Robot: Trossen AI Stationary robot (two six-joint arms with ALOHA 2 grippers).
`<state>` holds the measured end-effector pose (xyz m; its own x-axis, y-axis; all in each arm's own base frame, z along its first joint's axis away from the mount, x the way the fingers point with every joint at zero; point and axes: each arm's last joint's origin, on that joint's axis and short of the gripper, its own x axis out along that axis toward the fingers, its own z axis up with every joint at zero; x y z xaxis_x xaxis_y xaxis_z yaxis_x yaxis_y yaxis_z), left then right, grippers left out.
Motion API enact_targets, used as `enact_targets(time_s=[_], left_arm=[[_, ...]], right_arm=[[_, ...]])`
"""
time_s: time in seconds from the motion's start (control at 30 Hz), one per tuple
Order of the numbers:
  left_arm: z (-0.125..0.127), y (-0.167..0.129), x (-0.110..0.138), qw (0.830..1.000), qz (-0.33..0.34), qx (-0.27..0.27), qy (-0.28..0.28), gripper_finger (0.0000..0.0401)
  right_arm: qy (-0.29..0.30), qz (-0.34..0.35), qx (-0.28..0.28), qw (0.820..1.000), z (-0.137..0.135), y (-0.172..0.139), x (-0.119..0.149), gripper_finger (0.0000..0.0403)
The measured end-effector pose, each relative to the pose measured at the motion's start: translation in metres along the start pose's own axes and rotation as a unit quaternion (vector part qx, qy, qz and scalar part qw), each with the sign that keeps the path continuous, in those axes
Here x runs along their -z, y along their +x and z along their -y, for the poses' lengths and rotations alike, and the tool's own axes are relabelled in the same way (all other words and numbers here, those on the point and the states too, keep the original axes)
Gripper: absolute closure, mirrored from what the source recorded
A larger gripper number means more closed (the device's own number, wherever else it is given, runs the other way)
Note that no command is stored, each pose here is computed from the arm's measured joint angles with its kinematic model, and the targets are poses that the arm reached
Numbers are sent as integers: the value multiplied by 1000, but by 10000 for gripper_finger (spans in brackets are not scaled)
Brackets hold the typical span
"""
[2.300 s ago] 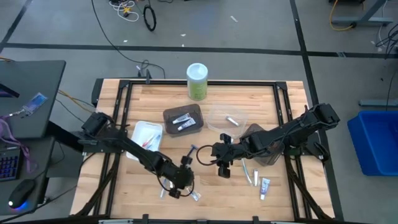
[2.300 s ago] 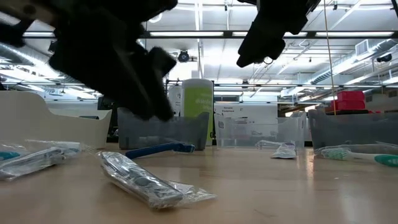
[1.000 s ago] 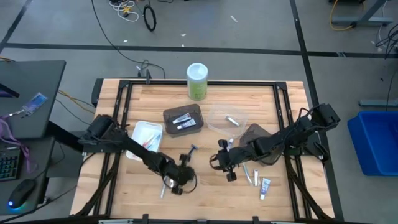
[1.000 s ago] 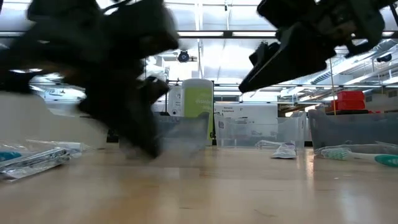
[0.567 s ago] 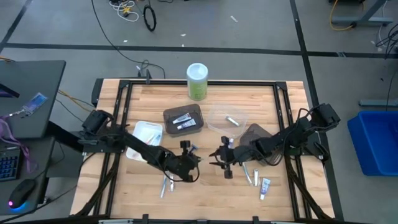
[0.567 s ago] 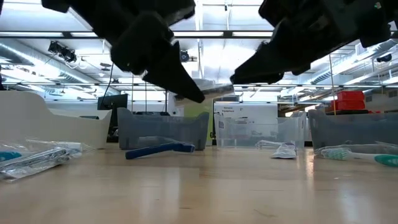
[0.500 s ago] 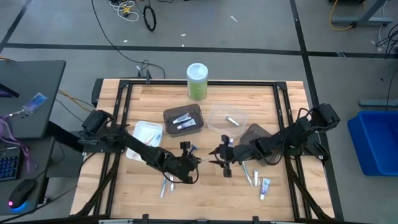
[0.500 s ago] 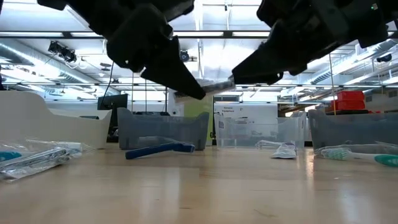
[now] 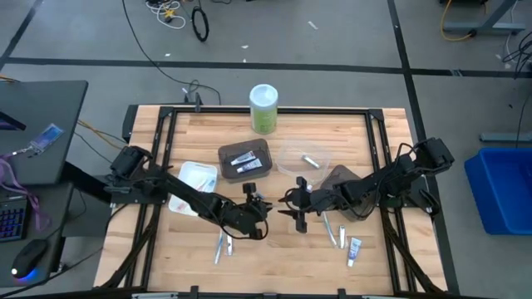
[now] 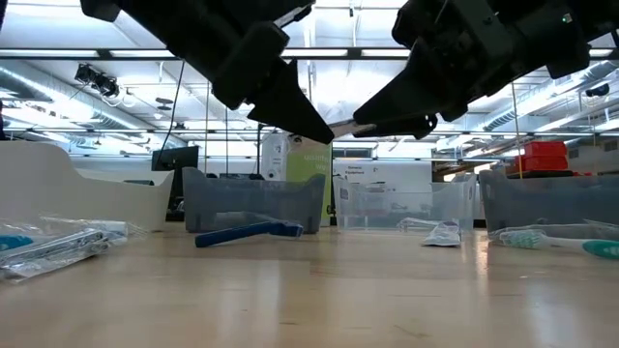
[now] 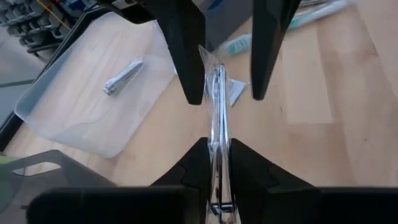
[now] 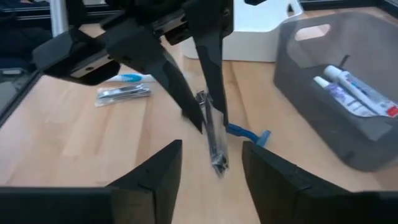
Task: Pick & Place Travel size toiletries
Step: Put the nail cutter into the transparent bin
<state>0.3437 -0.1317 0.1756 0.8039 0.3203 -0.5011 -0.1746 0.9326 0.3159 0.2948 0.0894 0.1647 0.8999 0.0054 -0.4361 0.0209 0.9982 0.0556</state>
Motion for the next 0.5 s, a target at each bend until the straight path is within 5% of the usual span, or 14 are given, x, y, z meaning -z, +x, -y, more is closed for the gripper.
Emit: enact_targets(time_s=[0.5], left_arm=[[-10, 7, -3, 1000, 4, -5, -17, 339]], right_arm=[[-3, 3, 22, 1000, 2, 0, 0, 350]])
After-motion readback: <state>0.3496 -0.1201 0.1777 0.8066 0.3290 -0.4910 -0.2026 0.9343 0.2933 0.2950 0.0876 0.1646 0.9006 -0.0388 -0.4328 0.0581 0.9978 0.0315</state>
